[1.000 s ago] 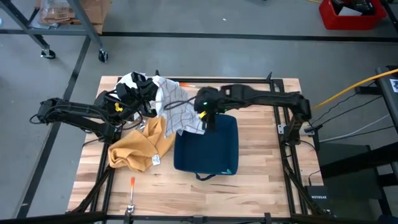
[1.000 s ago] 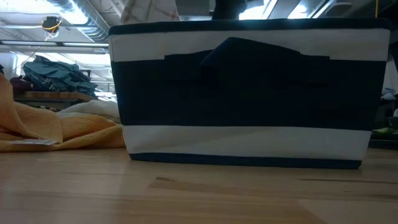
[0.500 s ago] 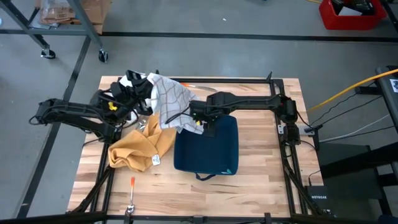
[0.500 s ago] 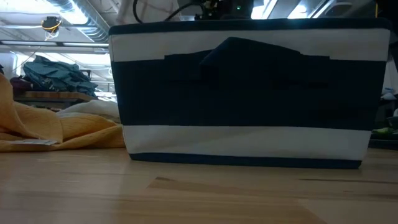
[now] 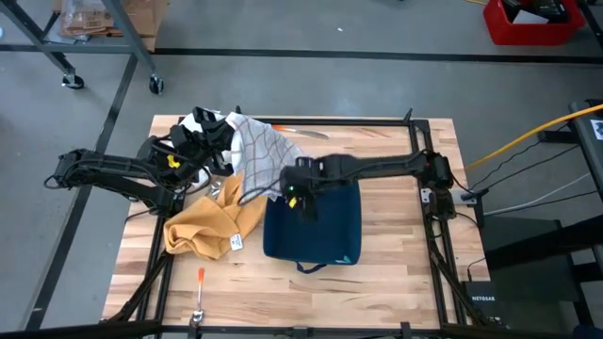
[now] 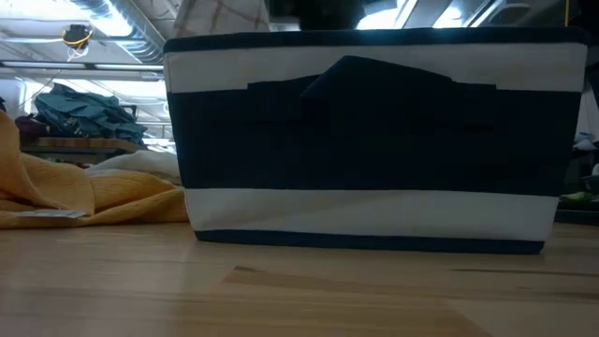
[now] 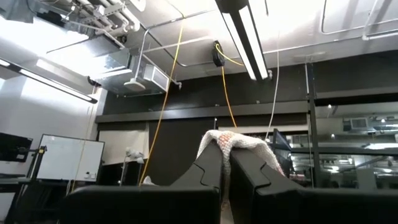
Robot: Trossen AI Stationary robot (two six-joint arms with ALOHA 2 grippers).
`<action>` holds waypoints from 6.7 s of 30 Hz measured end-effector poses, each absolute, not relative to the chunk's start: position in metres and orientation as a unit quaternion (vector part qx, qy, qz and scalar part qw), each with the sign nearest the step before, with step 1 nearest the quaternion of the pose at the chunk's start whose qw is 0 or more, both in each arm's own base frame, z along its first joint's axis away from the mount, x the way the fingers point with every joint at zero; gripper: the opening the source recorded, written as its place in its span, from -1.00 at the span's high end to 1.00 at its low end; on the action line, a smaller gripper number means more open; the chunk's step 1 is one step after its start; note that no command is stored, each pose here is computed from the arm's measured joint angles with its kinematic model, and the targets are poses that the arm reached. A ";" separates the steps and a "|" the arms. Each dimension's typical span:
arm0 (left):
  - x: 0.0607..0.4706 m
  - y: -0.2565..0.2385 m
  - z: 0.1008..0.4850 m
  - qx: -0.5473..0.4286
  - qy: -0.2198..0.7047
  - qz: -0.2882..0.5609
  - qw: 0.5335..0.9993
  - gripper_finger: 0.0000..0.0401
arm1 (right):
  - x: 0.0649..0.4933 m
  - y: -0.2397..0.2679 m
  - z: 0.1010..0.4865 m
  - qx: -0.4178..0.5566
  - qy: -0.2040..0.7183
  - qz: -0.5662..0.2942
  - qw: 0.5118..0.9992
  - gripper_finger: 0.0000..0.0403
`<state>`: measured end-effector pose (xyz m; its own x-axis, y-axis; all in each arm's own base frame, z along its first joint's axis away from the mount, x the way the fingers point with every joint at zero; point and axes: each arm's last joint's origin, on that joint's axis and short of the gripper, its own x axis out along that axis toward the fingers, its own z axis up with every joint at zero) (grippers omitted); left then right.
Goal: Fold towel
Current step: Fold the white-and-brown checkered towel
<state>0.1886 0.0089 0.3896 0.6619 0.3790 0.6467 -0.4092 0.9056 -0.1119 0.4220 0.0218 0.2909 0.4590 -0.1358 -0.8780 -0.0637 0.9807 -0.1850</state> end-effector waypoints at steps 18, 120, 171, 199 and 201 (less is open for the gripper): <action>0.188 0.009 0.390 -0.038 -0.369 0.193 0.908 1.00 | 0.468 0.096 0.309 -0.130 0.229 -0.155 0.952 -0.07; 0.160 0.007 0.406 -0.077 -0.429 0.127 0.891 1.00 | 0.507 0.116 0.268 0.117 0.129 -0.041 0.984 0.80; 0.237 0.010 0.517 0.227 -0.401 0.161 0.873 1.00 | 0.406 0.094 0.392 -0.126 0.202 -0.075 0.968 -0.11; 0.237 0.010 0.517 0.202 -0.402 0.149 0.880 1.00 | 0.431 0.095 0.328 -0.310 0.301 -0.332 0.839 0.11; 0.237 0.010 0.517 0.202 -0.402 0.149 0.880 1.00 | 0.430 0.094 0.329 -0.313 0.298 -0.349 0.831 0.14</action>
